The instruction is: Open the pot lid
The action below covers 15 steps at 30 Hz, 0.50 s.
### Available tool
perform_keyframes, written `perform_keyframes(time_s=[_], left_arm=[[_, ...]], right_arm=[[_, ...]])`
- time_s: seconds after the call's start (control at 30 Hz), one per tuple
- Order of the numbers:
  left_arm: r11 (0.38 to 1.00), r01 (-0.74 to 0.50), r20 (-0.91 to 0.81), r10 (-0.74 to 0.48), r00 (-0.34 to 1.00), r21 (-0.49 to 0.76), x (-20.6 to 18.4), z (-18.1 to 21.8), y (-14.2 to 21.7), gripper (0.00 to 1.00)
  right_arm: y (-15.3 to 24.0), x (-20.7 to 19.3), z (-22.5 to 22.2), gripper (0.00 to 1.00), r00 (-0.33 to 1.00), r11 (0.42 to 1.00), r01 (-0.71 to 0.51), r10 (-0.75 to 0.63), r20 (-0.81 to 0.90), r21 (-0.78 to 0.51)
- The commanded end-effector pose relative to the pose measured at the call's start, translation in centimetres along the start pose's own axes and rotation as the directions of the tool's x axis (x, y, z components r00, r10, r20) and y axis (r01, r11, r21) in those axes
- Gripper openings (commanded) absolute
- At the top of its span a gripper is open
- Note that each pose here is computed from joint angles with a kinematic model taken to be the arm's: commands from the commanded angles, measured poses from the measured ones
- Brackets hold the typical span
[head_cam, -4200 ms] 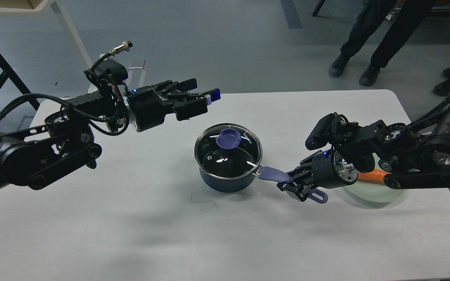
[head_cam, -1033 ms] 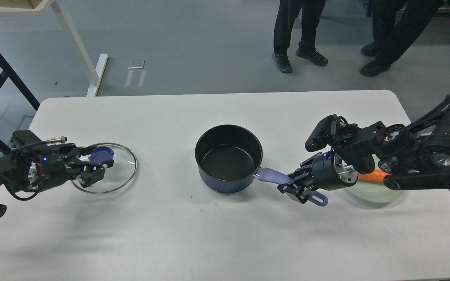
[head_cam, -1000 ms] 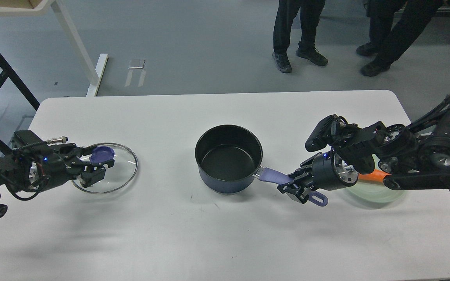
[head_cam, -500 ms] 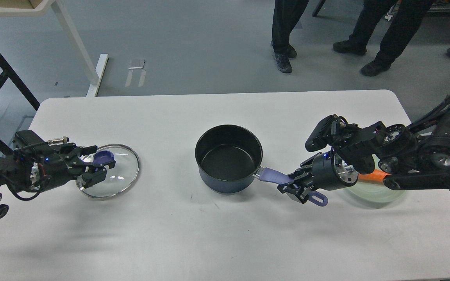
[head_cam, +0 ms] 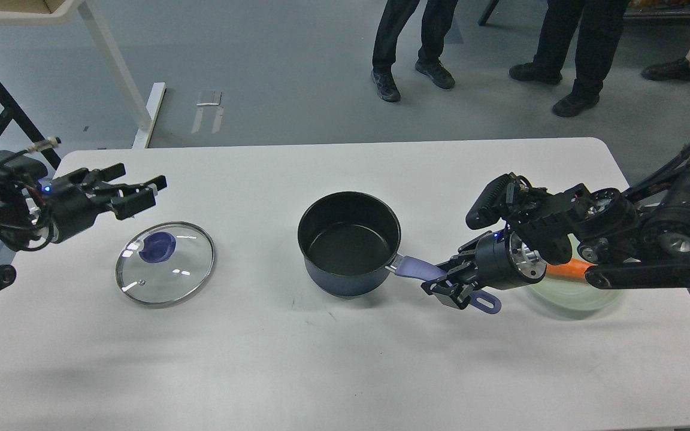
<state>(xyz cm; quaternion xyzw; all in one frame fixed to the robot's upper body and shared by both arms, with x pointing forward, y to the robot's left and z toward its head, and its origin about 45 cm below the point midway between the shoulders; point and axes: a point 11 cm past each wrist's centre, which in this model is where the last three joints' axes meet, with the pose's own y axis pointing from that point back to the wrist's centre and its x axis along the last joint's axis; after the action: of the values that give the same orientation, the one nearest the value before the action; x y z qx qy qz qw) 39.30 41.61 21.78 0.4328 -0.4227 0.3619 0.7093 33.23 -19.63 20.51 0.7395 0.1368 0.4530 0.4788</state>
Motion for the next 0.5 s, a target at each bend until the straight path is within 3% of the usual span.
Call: perform_keyframes(time_s=[0.0,0.03,0.2,0.33,0.47], left_arm=[[0.992,-0.118,-0.194,0.126,0.973,0.048,3.4,-0.2,-0.5,0.99],[0.99,-0.128,-0.261,0.138,0.955,0.054,4.2,-0.1,-0.7,0.99],[0.971,-0.229,-0.578,0.229,0.783,0.075,8.0,0.5,-1.4,0.99],[0.933,-0.332,-0.768,0.313,0.559,0.138,10.0,0.2,-1.5,0.99],[0.923,-0.356,-0.859,0.294,0.418,0.143,10.0,1.1,-2.5,0.99]], right_arm=[[0.6,1.3,0.4,0.93,0.998,0.998,-0.056,0.056,0.016,-0.009],[1.0,1.9,0.7,0.97,0.996,0.996,-0.087,0.087,0.025,-0.016],[4.7,6.5,3.0,0.98,0.938,0.944,-0.321,0.328,0.11,-0.075],[9.0,10.5,5.0,0.99,0.75,0.802,-0.583,0.593,0.293,-0.132],[13.4,13.7,6.7,0.99,0.53,0.626,-0.757,0.756,0.385,-0.187]])
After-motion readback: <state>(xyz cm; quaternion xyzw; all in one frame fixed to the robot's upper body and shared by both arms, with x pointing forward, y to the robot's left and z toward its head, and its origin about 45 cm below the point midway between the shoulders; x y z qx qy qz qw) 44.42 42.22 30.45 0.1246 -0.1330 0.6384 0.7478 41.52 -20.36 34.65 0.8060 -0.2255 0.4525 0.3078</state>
